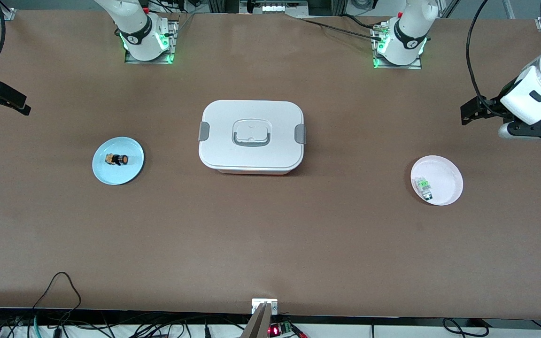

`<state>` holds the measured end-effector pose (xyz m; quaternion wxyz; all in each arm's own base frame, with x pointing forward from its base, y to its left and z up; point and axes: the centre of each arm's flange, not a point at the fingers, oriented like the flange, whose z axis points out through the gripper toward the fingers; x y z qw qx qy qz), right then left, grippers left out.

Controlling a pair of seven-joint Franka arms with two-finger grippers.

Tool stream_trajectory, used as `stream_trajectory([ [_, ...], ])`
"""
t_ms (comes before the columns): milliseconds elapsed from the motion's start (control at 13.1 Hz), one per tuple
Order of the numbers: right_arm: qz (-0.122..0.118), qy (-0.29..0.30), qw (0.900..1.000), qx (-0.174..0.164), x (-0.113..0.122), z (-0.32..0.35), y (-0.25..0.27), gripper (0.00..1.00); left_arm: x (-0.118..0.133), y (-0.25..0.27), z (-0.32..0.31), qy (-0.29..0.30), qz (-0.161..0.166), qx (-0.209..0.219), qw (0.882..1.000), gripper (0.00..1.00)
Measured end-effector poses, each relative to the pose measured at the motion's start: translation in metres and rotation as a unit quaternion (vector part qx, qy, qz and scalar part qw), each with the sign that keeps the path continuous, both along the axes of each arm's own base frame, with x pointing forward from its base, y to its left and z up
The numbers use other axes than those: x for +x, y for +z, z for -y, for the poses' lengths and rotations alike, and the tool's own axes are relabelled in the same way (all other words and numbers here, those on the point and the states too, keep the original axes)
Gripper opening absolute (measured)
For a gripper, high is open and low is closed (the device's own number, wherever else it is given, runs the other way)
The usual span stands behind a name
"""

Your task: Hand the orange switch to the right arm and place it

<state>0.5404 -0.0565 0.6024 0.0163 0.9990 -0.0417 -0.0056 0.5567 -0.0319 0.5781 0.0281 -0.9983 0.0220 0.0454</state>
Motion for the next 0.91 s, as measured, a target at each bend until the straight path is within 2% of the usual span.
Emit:
stream_trajectory([
  [915, 0.007, -0.002, 1.0, -0.002, 0.001, 0.002, 0.008, 1.0, 0.0, 0.0, 0.0, 0.0, 0.0, 0.0, 1.0, 1.0],
])
